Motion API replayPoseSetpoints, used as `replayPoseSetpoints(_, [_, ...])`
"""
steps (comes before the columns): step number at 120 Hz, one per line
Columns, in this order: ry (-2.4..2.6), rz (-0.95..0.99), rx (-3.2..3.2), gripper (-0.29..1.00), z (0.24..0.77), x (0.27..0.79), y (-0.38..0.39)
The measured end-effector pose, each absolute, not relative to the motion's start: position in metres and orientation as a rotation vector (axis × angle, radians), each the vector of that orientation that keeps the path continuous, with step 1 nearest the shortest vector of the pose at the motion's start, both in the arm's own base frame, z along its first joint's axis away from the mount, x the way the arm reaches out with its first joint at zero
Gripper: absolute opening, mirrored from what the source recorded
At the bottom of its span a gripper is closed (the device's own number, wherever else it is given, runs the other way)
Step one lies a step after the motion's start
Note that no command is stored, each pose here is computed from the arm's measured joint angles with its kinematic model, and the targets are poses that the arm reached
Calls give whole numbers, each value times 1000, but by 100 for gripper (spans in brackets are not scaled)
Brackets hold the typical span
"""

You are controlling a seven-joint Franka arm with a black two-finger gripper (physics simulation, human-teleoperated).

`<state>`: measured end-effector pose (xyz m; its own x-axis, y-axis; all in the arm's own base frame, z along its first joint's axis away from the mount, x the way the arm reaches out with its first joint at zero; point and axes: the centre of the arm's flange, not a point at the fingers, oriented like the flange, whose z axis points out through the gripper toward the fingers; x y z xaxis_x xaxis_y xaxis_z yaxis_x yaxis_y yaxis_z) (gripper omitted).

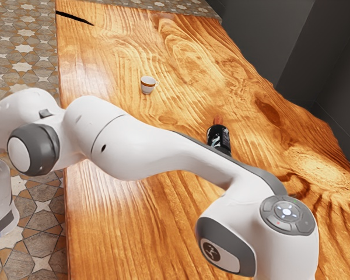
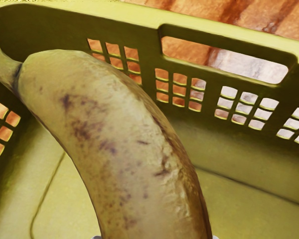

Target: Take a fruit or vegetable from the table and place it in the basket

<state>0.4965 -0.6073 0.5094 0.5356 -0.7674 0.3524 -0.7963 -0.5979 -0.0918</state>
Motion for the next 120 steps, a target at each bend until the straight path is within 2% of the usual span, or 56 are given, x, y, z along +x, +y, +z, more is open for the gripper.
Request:
replayPoseSetpoints(37, [-1325, 661, 2636, 19, 521, 506, -608])
replayPoseSetpoints(93, [-1256, 817, 2556, 19, 496, 530, -614])
replayPoseSetpoints(120, [-1249, 830, 2551, 19, 476, 534, -617])
